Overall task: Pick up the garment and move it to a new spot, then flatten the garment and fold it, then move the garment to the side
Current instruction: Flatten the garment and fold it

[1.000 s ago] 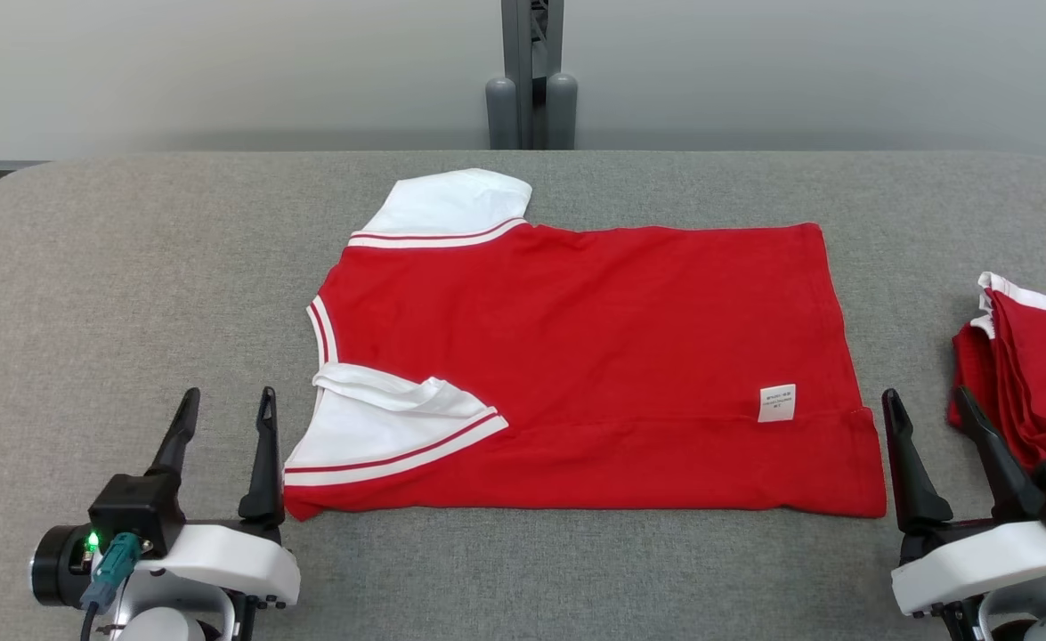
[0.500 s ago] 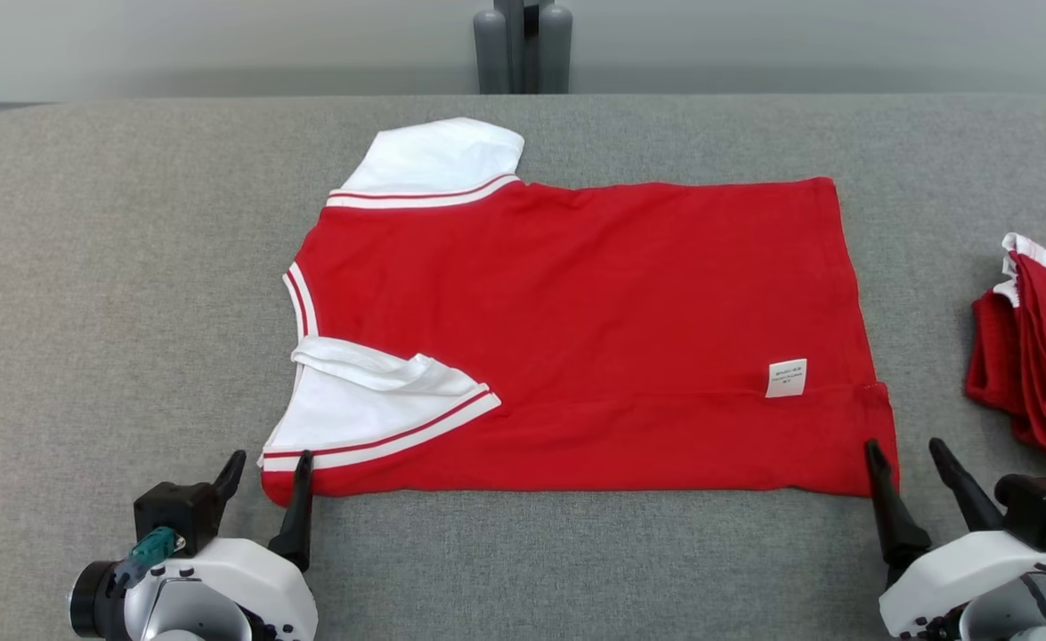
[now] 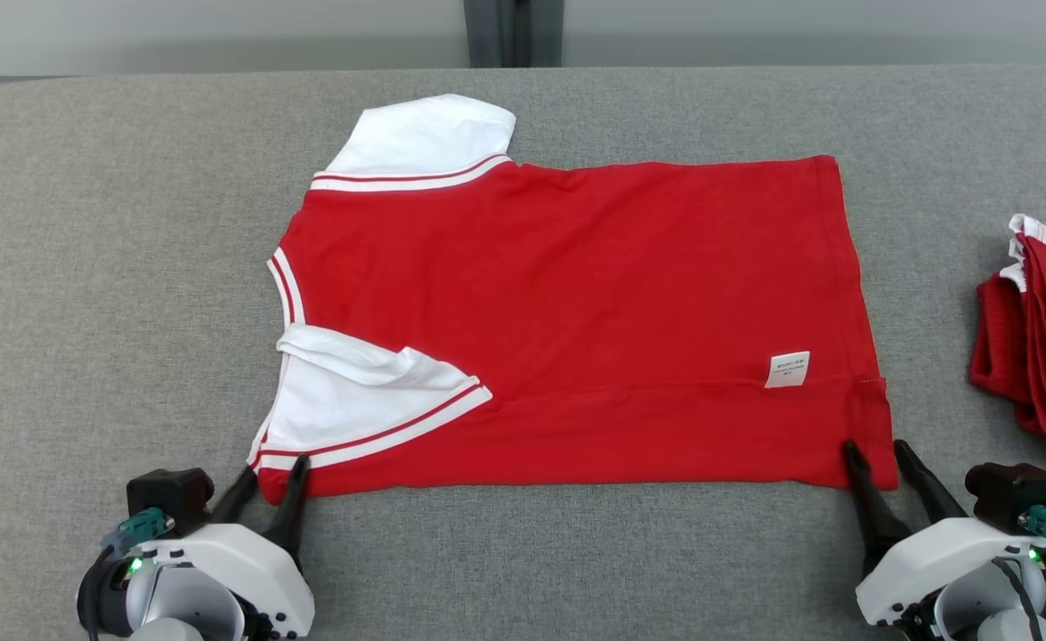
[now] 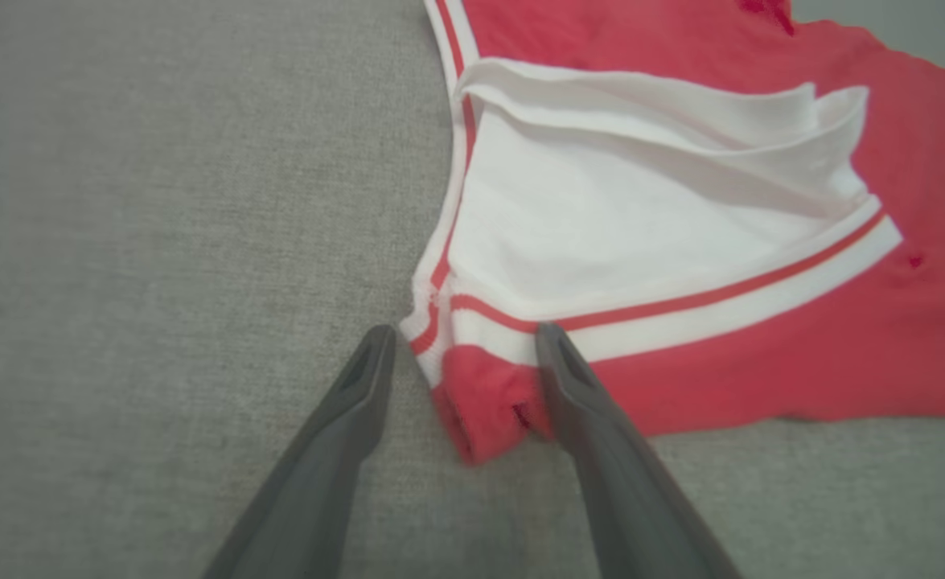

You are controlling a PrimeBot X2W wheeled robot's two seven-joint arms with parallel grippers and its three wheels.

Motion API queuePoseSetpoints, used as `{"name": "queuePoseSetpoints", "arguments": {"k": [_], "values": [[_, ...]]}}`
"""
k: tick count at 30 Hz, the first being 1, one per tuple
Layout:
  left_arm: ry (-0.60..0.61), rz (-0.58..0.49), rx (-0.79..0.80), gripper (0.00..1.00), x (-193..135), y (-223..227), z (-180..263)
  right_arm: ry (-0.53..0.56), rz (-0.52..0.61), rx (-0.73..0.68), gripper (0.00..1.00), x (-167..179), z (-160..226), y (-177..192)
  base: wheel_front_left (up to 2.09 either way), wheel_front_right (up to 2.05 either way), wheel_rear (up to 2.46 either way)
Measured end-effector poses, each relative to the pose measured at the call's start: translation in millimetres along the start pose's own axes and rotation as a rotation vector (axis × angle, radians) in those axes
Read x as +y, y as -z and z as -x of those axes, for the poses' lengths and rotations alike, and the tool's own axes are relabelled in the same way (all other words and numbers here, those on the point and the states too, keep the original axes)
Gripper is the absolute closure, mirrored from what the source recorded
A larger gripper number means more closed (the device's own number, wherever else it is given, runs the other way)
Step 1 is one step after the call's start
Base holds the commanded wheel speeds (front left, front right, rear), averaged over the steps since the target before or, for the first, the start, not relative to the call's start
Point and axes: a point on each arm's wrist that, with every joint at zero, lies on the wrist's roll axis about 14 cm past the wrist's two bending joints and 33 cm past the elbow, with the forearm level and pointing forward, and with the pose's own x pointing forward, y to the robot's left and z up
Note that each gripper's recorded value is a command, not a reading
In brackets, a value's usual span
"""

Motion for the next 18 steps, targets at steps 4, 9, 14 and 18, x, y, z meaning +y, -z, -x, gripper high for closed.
{"name": "queuePoseSetpoints", "arguments": {"k": [4,9,14,18], "values": [[-0.004,0.012,0.022,1.0,-0.6,1.5,-2.2,-0.009,-0.029,0.005,1.0,2.7,-4.2,0.0,0.0,0.0,0.0],[-0.007,0.018,0.016,1.0,0.2,-4.1,-1.3,-0.011,-0.043,-0.009,1.0,1.1,-5.2,-4.4,0.0,0.0,0.0],[-0.005,0.015,0.012,1.0,2.2,-7.3,11.1,-0.016,-0.068,-0.025,1.0,1.3,4.8,-10.2,0.0,0.0,0.0],[-0.001,0.003,0.019,1.0,2.3,-6.2,28.6,-0.004,-0.073,0.006,1.0,-2.8,22.5,-4.8,0.0,0.0,0.0]]}}
